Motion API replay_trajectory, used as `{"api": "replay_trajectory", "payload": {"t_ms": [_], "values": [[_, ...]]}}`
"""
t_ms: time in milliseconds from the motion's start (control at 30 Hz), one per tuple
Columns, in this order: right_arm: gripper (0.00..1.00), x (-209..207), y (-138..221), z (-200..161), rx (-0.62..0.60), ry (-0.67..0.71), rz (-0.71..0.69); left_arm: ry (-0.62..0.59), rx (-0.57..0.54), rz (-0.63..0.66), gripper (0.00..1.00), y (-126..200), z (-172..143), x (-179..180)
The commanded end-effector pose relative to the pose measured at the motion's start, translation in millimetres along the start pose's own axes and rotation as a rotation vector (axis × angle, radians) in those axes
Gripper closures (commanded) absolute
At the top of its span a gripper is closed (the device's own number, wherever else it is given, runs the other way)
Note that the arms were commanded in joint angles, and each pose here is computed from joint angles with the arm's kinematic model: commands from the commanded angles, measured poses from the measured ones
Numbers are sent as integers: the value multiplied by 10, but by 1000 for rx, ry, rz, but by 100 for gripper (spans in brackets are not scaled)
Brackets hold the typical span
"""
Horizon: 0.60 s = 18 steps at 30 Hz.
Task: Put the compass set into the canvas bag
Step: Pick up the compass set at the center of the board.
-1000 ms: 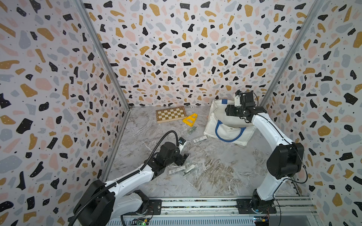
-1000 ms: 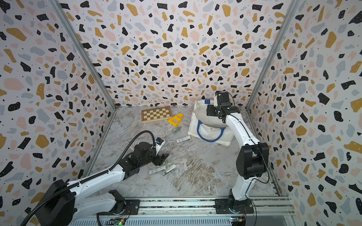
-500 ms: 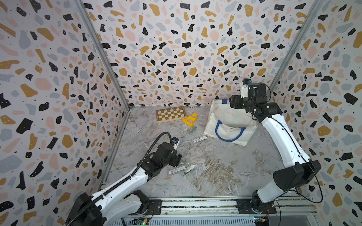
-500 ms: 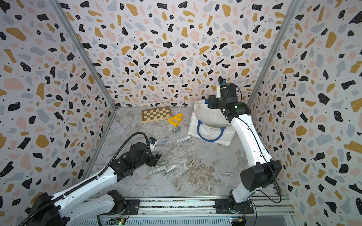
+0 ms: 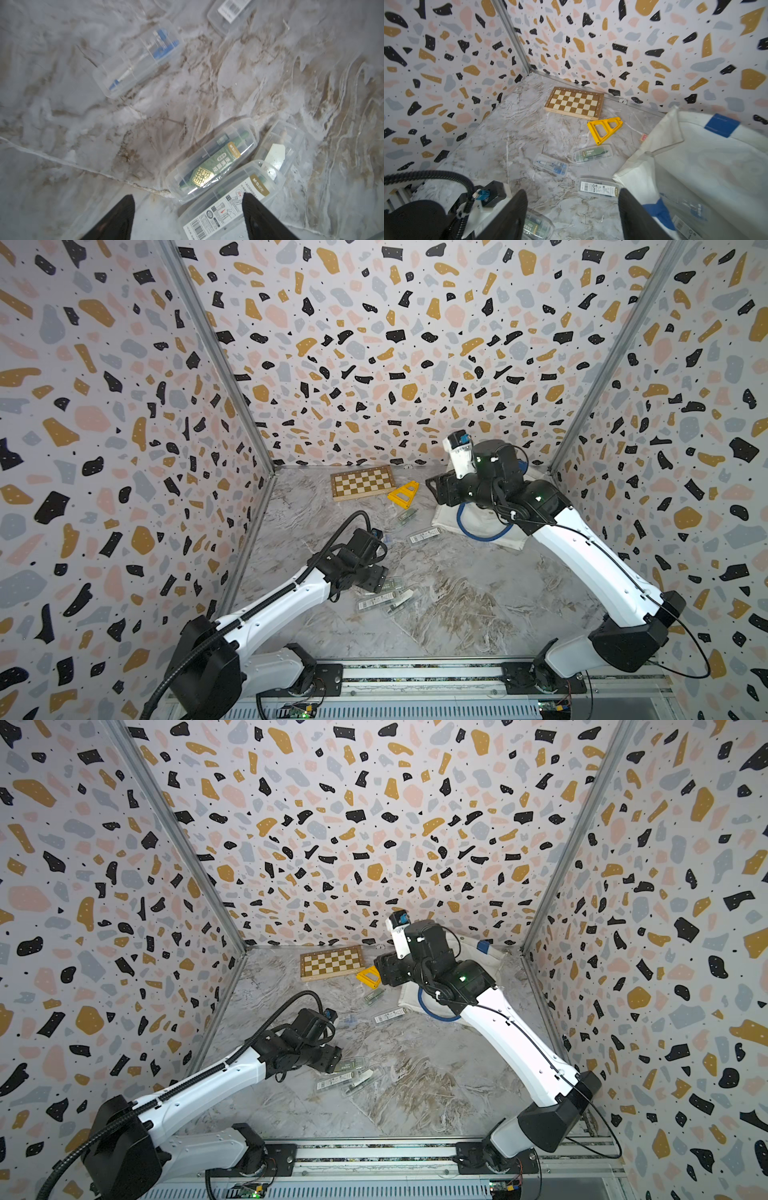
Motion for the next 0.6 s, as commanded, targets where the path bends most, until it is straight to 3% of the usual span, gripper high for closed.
{"api": "replay_trajectory", "payload": {"t_ms": [0, 300, 567], "values": [[29, 14, -71, -171, 26, -9, -1, -56, 146, -74, 21, -75, -114, -83], [29, 60, -225, -813, 109, -55, 94, -106, 203, -200, 30, -185, -124, -227], [29, 50, -211, -1059, 134, -59, 106, -124, 295, -275, 30, -334, -189, -365]]}}
Point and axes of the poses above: each gripper's point midway between its finger pads, its own y axis back along the fingers, its own x axis along the line the jaws close on, z = x × y, the point moved 8 cm from there along y, back along the fingers, and after that the axes turned 5 degrees about y, right-handed, at the moved point
